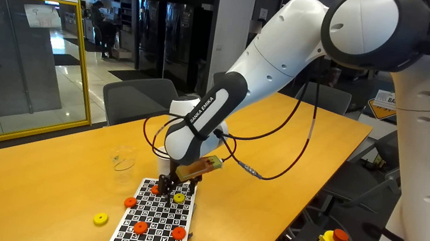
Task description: Put the yellow block in the white cup the put two orange blocks in the clear cup, then put the remaining yellow block in the white cup, then put the remaining two orange blocks in the clear cup
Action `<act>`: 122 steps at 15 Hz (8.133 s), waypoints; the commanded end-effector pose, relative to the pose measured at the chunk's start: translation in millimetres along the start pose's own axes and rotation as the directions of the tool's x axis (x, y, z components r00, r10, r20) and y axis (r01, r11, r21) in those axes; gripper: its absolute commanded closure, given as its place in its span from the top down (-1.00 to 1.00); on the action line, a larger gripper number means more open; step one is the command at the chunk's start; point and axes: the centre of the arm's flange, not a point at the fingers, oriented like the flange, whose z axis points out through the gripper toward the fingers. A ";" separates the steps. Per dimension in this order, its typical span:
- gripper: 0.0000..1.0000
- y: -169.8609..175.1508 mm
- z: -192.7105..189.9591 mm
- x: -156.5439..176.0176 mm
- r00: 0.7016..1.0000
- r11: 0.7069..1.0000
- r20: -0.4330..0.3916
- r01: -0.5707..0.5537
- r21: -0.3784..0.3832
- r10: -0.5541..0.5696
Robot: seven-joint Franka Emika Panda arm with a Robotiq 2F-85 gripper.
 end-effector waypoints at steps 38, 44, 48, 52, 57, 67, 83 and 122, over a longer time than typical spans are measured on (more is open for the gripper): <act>-0.52 14.5 -155.8 80.8 0.984 0.997 -0.158 -0.079 0.001 0.079; -0.52 35.5 -142.2 114.3 0.986 0.997 -0.150 -0.070 0.020 0.072; -0.52 36.6 -130.5 121.9 0.991 0.998 -0.120 -0.055 0.034 0.058; -0.52 30.8 -125.2 123.5 0.993 0.998 -0.106 -0.038 0.045 0.043; 0.63 27.4 -126.8 120.9 0.995 0.998 -0.085 -0.045 0.039 0.049; 1.00 -23.3 -129.4 39.3 0.999 0.999 -0.017 -0.043 0.023 0.043; 1.00 -59.1 -47.5 33.8 0.978 0.977 -0.063 -0.195 0.087 0.201; -0.02 -50.9 -13.4 71.6 0.951 0.950 -0.018 -0.310 -0.038 0.309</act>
